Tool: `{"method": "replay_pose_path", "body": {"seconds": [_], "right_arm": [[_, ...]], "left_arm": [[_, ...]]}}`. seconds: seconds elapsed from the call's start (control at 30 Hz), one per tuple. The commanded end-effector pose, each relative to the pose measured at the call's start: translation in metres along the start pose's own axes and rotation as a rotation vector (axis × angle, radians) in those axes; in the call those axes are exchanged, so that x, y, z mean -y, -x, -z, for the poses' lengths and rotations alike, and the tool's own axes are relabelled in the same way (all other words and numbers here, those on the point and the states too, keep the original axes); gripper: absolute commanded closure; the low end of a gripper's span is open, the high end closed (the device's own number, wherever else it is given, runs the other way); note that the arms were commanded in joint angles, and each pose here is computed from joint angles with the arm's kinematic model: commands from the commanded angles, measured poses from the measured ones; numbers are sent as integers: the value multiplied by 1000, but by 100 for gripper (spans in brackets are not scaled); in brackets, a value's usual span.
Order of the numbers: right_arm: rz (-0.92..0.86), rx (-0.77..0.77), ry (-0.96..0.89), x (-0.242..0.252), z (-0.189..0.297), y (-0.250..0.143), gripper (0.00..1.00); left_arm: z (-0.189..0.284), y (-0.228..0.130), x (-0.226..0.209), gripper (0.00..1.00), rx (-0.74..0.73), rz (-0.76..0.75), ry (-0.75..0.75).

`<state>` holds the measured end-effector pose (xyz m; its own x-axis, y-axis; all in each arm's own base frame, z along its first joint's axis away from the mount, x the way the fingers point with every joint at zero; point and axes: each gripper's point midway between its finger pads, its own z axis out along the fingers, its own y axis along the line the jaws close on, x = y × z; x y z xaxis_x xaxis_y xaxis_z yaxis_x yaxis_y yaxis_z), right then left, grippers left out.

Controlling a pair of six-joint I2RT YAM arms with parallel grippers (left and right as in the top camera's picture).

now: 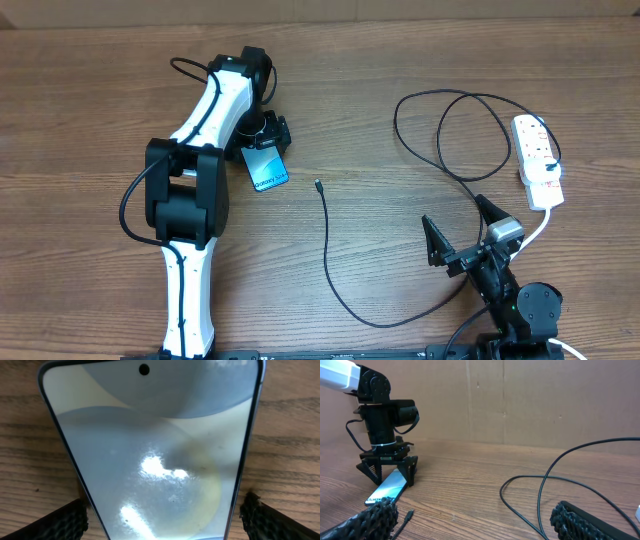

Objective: Plug charger to phone and switch on socket
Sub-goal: 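Lower the left gripper and grasp the phone's top edge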

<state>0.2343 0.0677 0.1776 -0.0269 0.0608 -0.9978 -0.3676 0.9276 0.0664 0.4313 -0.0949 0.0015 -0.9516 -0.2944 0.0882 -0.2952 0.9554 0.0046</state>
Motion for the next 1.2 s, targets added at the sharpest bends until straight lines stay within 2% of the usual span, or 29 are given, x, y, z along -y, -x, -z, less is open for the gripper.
{"method": "replay_pose_path", "body": {"seconds": [0.0,0.07,0.23,0.37,0.47,0.57,0.73,0.9,0.97,1.17], "right_arm": [[5,4,-16,3,0,-2,0],[5,4,-16,3,0,-2,0],[5,4,-16,3,0,-2,0],[5,4,-16,3,0,-2,0],[5,4,-16,3,0,-2,0],[5,4,-16,3,0,-2,0],[5,4,-16,3,0,-2,0],[5,4,-16,3,0,-2,0],[5,4,-16,3,0,-2,0],[5,4,-16,3,0,-2,0]], "left_arm": [[-40,-13,0,6,-100,24,17],[-40,-16,7,8,-122,20,-21],[-38,-26,21,21,-164,-42,-95],[-38,-31,21,28,-180,-87,-93],[-38,-34,21,29,-187,-123,-92],[-38,-35,22,26,-188,-145,-91],[-39,-24,21,7,-141,-140,-74],[-41,-11,9,4,-78,-61,11],[-41,-13,9,9,-84,-44,10],[-40,-22,23,30,-133,-70,-76]]}}
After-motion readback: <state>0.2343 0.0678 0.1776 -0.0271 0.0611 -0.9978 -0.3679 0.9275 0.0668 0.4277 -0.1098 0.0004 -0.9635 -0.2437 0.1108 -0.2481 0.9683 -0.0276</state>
